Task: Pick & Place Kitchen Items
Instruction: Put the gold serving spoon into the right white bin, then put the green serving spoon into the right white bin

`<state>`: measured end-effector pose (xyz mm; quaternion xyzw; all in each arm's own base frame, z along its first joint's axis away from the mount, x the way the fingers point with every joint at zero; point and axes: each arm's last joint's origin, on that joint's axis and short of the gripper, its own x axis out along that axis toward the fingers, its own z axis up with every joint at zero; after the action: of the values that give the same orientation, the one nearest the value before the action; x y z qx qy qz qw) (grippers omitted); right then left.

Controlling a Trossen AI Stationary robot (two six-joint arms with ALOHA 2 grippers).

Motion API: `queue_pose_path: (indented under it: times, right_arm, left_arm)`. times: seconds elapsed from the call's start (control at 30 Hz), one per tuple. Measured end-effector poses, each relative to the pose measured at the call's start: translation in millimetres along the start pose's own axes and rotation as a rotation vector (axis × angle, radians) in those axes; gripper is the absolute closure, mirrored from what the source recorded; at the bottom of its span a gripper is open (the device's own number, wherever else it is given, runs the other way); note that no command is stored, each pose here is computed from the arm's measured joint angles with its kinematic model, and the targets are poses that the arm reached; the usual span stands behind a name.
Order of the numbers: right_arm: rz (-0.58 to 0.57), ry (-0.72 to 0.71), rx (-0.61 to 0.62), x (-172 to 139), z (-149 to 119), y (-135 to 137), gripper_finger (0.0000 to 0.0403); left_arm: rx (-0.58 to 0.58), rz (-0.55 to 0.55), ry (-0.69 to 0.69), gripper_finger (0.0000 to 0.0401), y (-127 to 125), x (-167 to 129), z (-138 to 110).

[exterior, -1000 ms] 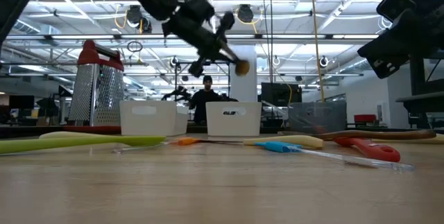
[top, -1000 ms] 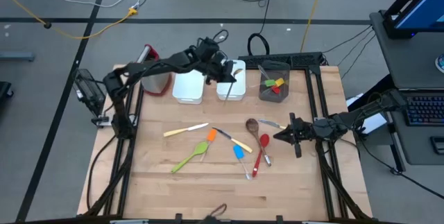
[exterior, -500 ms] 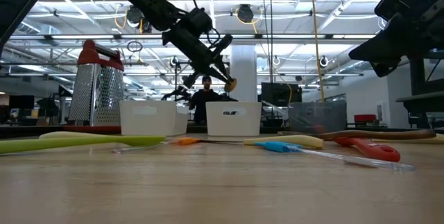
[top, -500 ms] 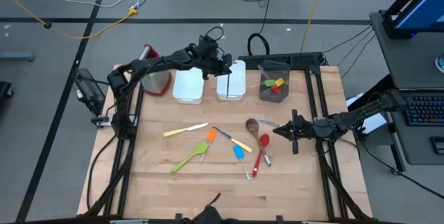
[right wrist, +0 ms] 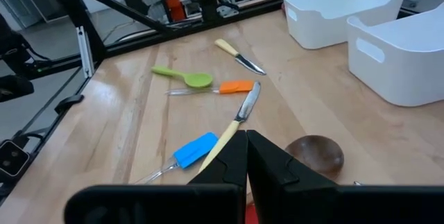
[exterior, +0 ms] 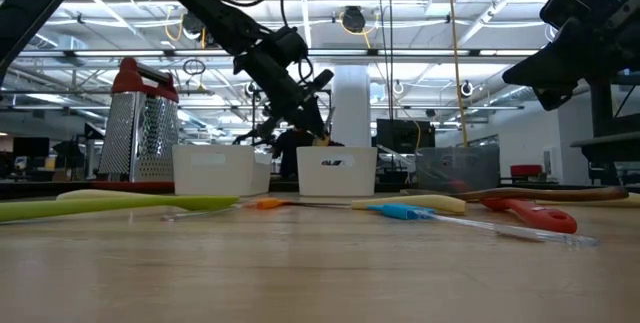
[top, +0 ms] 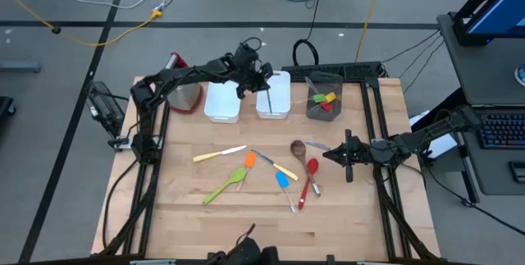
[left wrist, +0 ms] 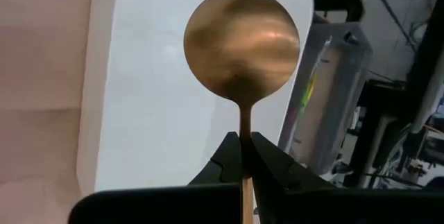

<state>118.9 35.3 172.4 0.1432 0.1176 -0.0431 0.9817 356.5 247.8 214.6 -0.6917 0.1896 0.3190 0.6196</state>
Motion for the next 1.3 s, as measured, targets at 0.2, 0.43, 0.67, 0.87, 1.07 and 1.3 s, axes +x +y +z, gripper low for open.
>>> queue_pose_path:
  times: [0.2, 0.43, 0.67, 0.87, 1.07, 1.3]
  right_arm:
    - [0.0, 0.0, -0.007, 0.0, 0.0, 0.0, 0.0403]
    - [0.0, 0.0, -0.023, 0.0, 0.0, 0.0, 0.0403]
    - [0.001, 0.0, -0.023, 0.0, 0.0, 0.0, 0.0403]
    - [0.004, 0.002, -0.017, 0.0, -0.1, 0.1, 0.0403]
    - [0.004, 0.002, -0.018, 0.1, -0.1, 0.2, 0.0403]
    - [0.005, 0.003, -0.017, 0.1, -0.2, 0.2, 0.0403]
  left_arm:
    - [-0.057, 0.051, 0.019, 0.04, 4.8, 0.3, -3.0]
    - [-0.072, 0.044, -0.002, 0.04, 2.4, 1.9, -6.2]
    - [-0.074, 0.036, 0.033, 0.04, 5.0, 21.5, -16.0]
    - [-0.074, 0.018, 0.044, 0.04, 6.6, 25.1, -11.7]
    - [-0.054, 0.022, 0.025, 0.0367, 6.6, 25.5, -11.9]
    - [-0.049, 0.02, 0.012, 0.0322, 6.4, 25.4, -11.2]
